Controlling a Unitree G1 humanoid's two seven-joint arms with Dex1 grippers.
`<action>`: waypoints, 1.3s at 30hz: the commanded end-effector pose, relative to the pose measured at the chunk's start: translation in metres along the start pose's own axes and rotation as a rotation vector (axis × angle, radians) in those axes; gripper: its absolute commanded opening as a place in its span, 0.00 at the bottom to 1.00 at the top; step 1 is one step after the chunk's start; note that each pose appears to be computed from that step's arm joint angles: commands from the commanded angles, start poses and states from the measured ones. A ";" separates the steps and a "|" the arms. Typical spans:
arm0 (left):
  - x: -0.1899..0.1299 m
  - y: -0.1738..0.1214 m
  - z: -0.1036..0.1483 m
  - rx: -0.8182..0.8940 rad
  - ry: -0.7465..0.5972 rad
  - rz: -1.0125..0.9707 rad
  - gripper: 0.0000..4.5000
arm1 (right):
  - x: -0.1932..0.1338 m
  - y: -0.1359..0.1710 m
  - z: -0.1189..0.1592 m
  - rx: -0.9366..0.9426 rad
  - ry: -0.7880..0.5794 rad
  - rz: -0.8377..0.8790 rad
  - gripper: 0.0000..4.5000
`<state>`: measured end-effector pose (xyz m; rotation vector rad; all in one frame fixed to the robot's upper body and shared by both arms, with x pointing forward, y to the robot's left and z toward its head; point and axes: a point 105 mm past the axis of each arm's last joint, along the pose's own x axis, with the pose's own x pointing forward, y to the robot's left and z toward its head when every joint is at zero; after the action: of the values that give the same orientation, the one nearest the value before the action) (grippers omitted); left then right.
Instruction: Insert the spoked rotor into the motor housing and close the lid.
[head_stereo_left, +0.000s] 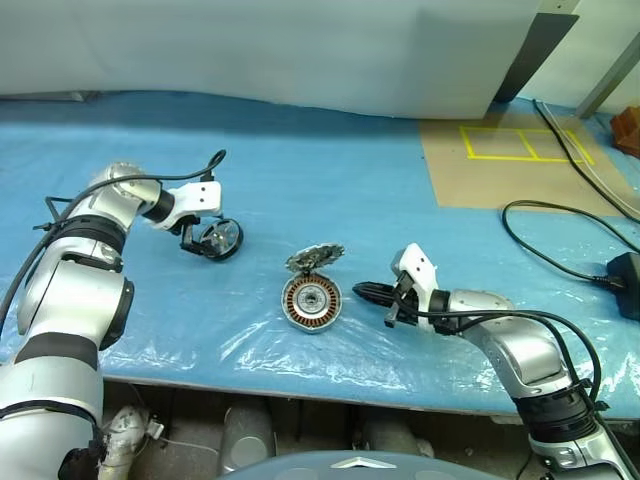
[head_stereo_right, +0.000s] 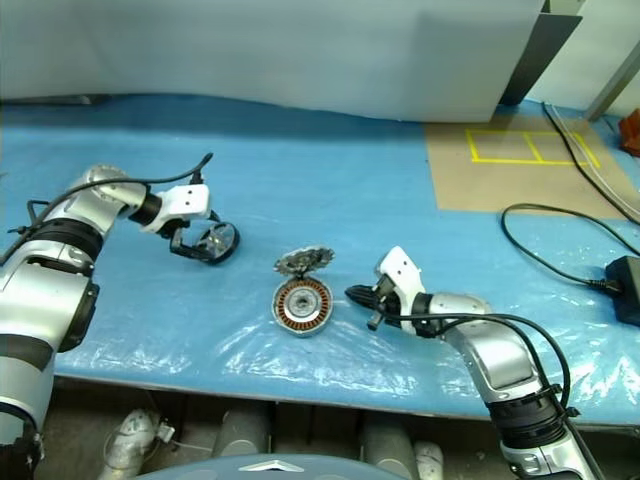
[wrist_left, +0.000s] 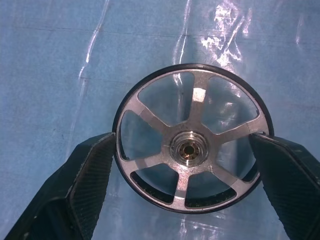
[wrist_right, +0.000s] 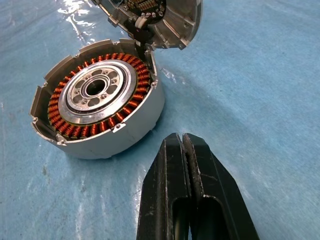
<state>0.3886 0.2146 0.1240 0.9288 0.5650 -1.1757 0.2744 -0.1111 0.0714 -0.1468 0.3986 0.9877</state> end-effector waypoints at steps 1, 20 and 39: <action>0.000 -0.006 -0.006 -0.001 -0.005 -0.020 0.91 | -0.003 0.003 0.010 -0.034 -0.026 0.004 0.00; -0.020 -0.012 0.001 0.066 -0.150 0.026 0.33 | 0.004 0.012 0.007 -0.029 -0.019 0.032 0.00; -0.049 -0.083 0.046 0.204 -0.299 -0.022 0.33 | 0.000 0.005 0.021 0.003 -0.082 0.048 0.00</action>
<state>0.2985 0.2098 0.1456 0.8883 0.2931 -1.3416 0.2726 -0.0990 0.0716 -0.1039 0.3960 1.0273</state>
